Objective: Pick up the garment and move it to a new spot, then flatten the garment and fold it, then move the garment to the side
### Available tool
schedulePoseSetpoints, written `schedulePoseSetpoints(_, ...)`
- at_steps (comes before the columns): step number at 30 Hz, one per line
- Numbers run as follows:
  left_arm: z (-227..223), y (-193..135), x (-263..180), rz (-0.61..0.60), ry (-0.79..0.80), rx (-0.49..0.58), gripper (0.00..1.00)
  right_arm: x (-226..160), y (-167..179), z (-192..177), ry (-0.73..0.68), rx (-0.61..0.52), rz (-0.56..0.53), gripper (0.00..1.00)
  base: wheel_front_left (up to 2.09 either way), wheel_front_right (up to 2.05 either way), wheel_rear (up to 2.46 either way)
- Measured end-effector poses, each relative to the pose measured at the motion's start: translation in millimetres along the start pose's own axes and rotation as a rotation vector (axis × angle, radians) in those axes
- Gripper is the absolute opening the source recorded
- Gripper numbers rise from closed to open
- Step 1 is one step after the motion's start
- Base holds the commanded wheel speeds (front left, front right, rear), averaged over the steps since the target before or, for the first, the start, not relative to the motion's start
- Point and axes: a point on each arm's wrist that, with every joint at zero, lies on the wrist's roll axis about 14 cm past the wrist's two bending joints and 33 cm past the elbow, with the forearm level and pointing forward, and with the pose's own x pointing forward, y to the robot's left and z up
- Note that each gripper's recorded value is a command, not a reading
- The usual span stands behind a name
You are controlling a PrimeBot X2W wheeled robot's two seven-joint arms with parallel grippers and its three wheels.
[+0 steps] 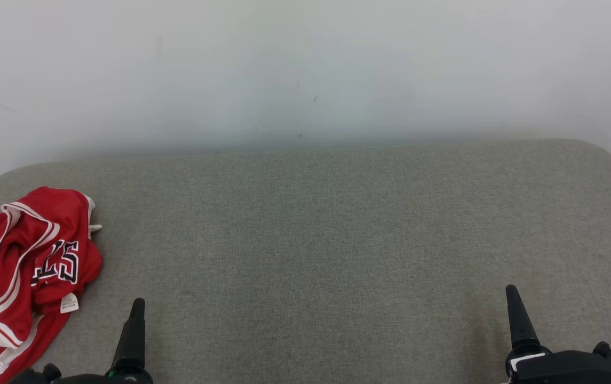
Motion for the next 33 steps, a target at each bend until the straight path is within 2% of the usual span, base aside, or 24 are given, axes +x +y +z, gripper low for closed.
schedulePoseSetpoints(23, -2.8, -5.5, -5.8, -0.015, -0.014, 0.457, 1.0, 1.0, 1.0, -7.7, 0.01, -0.381, 0.023, 1.0, 0.0, 0.0, 0.0)
schedulePoseSetpoints(33, -4.3, -8.8, -8.3, -0.038, -0.022, 0.61, 1.0, 3.3, 7.2, -11.9, 0.02, -0.536, 0.055, 1.0, 0.0, 0.0, 0.0)
